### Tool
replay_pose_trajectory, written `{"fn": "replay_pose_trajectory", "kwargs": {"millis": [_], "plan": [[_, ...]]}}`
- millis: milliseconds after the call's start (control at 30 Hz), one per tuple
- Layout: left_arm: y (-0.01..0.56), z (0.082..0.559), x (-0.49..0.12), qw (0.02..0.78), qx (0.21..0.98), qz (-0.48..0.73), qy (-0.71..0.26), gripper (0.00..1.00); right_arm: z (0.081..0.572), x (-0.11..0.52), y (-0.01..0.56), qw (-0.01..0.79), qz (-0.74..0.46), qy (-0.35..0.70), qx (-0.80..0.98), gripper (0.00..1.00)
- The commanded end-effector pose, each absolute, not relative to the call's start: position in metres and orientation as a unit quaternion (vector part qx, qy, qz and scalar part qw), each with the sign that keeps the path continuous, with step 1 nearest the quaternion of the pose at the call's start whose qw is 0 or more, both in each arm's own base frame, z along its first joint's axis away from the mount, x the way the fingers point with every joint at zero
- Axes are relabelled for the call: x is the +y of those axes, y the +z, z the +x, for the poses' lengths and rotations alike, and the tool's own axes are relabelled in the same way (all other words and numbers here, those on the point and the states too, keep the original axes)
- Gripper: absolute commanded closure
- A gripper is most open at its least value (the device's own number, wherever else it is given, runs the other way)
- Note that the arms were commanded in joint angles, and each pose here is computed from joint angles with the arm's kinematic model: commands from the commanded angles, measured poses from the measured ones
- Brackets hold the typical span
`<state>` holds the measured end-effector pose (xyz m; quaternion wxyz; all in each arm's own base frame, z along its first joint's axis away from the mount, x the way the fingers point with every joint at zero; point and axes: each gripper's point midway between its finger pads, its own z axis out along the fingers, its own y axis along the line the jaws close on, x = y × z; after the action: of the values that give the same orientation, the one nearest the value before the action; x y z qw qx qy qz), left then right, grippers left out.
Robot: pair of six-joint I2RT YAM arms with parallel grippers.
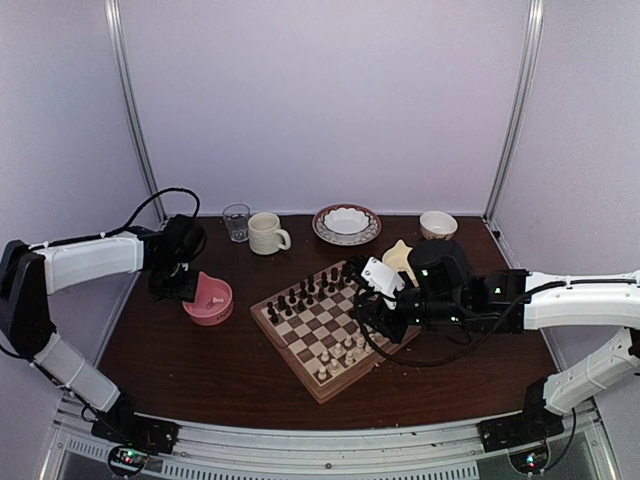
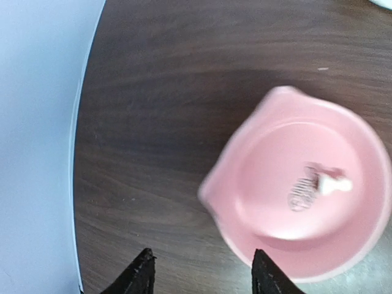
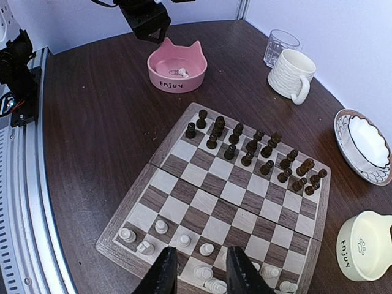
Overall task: Set up the chess pieces on the board
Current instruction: Adjust the storage box at the center of the board, then pick up the pawn from the storage box.
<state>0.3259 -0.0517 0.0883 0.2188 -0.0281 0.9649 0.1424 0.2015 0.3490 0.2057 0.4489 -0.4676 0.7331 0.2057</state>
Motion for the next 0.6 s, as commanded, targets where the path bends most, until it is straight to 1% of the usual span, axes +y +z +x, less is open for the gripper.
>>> {"fn": "replay_pose_trajectory", "kwargs": {"millis": [0, 100, 167, 567], "plan": [[0.111, 0.331, -0.077, 0.287, 0.944, 0.043, 0.157, 0.47, 0.200, 0.351, 0.203, 0.447, -0.464, 0.211, 0.735, 0.69], [0.106, 0.334, -0.103, 0.289, 0.948, 0.087, 0.105, 0.52, 0.200, 0.351, 0.204, 0.447, -0.464, 0.212, 0.735, 0.69], [0.098, 0.337, -0.112, 0.278, 0.951, 0.103, 0.089, 0.53, 0.200, 0.350, 0.205, 0.448, -0.464, 0.212, 0.734, 0.69], [0.074, 0.371, -0.137, 0.226, 0.956, 0.159, 0.098, 0.54, 0.199, 0.349, 0.207, 0.451, -0.464, 0.212, 0.732, 0.69]]}}
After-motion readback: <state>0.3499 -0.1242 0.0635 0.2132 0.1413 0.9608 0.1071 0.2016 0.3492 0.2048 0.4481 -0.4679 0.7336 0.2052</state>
